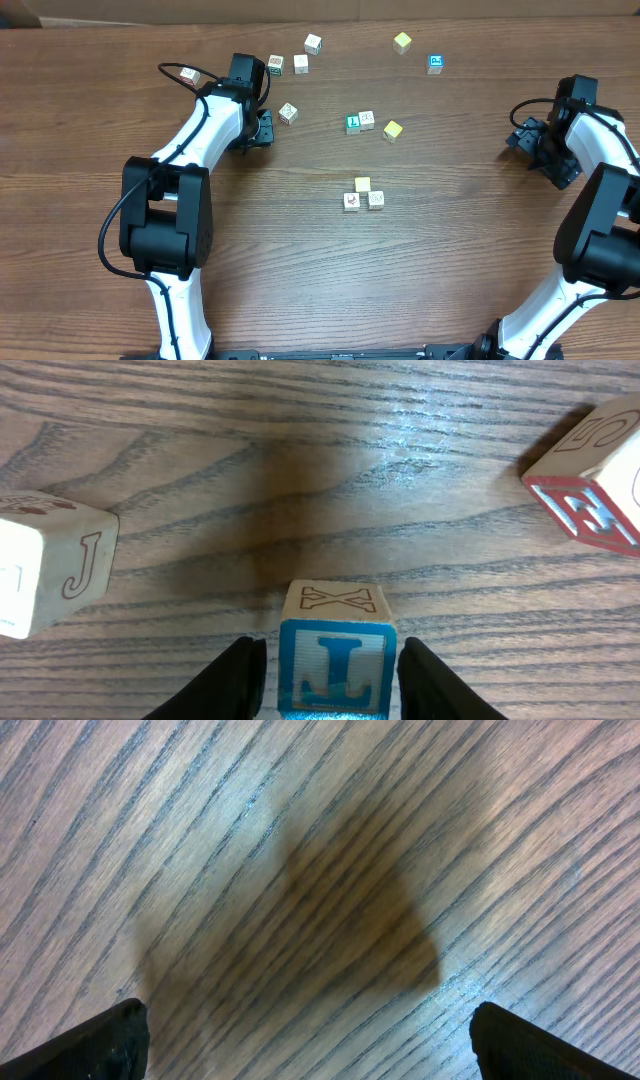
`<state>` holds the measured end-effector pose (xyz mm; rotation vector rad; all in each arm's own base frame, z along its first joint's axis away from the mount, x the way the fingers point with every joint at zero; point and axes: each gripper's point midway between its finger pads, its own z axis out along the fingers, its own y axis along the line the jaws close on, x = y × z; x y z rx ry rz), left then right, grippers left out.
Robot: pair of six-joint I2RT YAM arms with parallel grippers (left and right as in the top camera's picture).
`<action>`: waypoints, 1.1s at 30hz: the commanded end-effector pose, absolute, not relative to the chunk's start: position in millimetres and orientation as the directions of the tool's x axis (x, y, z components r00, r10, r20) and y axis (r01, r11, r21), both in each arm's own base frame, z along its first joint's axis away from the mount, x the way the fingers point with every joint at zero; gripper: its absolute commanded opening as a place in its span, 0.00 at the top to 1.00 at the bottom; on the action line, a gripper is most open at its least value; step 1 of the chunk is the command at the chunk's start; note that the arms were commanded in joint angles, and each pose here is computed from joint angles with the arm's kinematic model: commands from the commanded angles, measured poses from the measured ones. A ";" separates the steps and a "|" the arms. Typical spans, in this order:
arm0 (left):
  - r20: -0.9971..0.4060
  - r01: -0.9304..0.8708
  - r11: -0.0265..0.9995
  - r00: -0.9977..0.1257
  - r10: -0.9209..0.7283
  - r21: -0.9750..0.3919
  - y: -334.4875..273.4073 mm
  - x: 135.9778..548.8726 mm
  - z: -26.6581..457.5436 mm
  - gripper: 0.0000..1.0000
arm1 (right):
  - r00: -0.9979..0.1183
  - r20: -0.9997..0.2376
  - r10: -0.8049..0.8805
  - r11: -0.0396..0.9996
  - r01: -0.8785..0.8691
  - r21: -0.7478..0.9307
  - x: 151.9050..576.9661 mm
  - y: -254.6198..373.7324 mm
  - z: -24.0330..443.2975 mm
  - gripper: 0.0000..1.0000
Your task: Form a circle
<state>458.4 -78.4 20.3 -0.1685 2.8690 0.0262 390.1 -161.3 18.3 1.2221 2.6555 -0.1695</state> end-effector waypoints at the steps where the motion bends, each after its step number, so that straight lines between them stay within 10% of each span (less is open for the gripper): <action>1: -0.280 -0.128 0.992 -0.952 -0.127 -0.013 -78.7 465.5 25.6 0.60 | -0.625 -0.263 0.735 0.647 0.762 -0.004 392.0 -161.7 28.3 0.00; 33: -0.323 -0.158 0.987 -0.935 -0.144 0.017 -74.5 472.0 33.9 0.65 | -0.625 -0.263 0.735 0.647 0.762 -0.004 392.0 -161.7 28.3 0.00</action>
